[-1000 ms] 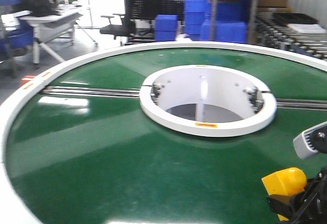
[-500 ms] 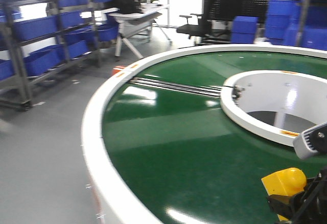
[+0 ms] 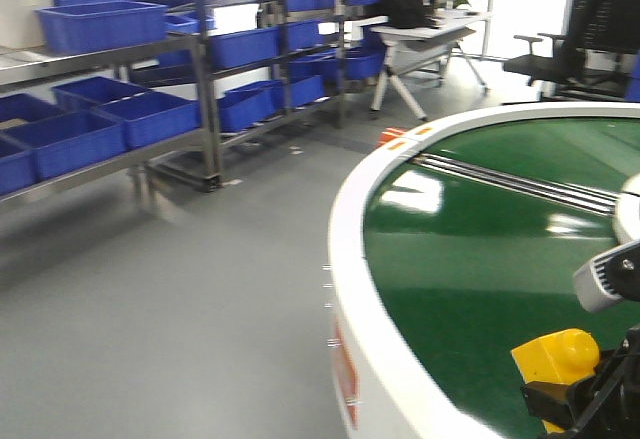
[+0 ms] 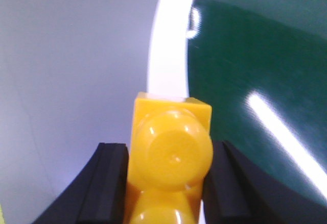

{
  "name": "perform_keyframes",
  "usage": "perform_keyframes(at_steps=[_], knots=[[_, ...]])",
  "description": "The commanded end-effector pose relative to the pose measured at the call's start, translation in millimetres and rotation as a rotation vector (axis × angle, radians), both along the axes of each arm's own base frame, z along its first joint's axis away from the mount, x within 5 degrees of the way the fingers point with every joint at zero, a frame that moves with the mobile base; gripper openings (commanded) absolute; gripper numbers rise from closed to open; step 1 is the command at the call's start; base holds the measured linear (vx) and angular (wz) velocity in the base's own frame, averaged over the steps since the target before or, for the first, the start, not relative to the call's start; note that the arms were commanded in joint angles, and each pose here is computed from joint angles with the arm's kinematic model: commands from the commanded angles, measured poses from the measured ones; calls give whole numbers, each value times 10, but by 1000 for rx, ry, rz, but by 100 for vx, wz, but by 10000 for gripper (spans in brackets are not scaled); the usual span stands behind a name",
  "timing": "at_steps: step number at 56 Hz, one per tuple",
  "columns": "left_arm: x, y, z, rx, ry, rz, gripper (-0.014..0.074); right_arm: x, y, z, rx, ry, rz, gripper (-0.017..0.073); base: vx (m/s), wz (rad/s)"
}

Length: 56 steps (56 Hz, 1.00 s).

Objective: Pick red and yellow blocks into blue bin
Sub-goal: 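Drive the base to the blue bin holding both blocks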

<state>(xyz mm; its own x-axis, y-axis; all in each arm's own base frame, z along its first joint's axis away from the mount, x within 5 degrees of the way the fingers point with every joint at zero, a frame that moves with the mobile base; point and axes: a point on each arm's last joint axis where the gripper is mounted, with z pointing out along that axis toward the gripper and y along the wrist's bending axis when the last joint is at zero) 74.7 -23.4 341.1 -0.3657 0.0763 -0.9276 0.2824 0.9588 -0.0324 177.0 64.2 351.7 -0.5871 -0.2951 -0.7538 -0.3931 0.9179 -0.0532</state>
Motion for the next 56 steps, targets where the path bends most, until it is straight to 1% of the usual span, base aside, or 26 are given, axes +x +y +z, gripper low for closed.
perform_keyframes(at_steps=[1,56], knots=[[20,-11,149,-42,-92,0,224,12,-3,164,28,-105,1,307,-1,50],[20,-11,149,-42,-92,0,224,12,-3,164,28,-105,1,307,5,40]])
